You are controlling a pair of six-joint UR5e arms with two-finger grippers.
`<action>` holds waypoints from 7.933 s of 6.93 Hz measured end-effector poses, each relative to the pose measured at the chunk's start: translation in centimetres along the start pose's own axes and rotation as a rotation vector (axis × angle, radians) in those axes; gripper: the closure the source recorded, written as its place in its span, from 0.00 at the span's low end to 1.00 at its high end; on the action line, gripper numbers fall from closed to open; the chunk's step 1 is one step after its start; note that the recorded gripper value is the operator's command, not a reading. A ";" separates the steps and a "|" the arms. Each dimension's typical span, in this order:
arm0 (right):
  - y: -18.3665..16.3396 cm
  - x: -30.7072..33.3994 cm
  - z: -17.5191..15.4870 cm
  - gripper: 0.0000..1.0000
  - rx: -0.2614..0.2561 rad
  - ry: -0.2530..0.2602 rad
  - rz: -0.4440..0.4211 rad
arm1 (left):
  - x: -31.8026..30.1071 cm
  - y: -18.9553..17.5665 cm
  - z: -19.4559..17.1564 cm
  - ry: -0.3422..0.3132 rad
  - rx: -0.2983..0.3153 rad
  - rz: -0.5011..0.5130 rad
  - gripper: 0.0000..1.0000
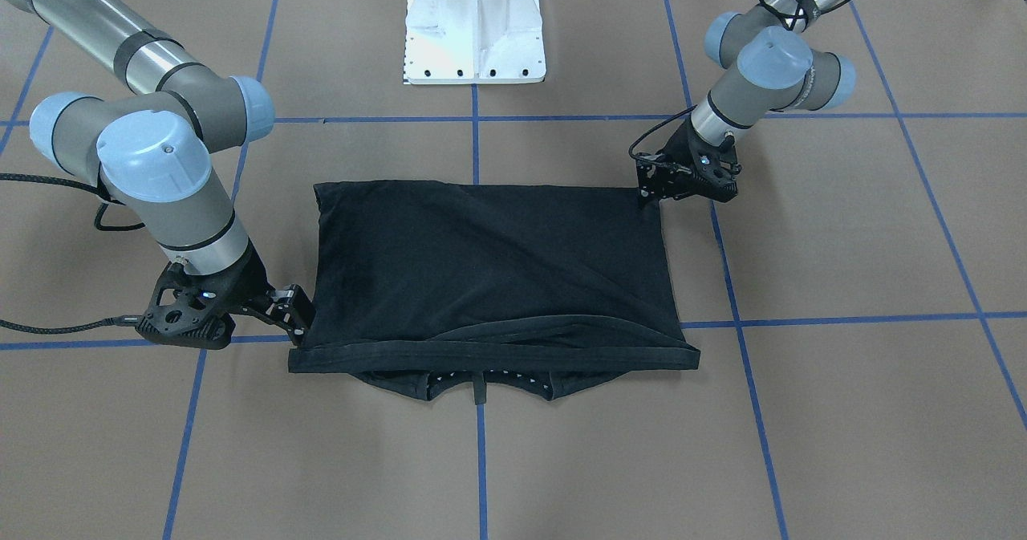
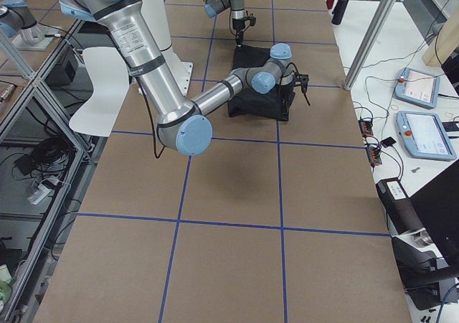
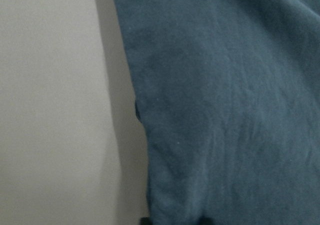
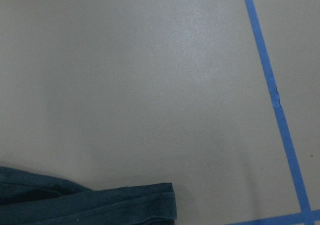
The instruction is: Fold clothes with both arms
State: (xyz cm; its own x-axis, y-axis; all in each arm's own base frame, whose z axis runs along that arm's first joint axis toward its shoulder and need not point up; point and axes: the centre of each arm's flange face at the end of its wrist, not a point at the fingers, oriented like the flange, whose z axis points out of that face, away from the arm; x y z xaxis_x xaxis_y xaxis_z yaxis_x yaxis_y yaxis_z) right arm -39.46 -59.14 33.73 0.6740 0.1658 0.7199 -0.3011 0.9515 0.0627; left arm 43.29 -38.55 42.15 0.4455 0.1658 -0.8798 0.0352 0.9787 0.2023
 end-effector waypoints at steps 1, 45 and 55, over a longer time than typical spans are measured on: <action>0.0 0.0 0.0 0.00 0.000 0.000 0.000 | 0.0 0.0 0.0 0.001 0.000 -0.008 1.00; 19.1 -15.2 -1.0 1.00 0.029 -0.178 -0.040 | -21.2 -27.1 -7.4 -0.256 0.235 0.319 0.00; 22.8 -16.6 -2.5 0.00 0.029 -0.046 -0.105 | -20.7 -27.2 -7.6 -0.249 0.244 0.325 0.00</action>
State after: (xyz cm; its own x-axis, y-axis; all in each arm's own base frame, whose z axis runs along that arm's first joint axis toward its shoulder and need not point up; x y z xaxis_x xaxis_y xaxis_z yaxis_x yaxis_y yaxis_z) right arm -55.84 -39.55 21.47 0.6711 0.0530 0.7395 -0.2503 0.9551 0.1588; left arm 26.31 -67.72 51.57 0.6684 0.3951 -0.6302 0.0544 0.8190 0.5712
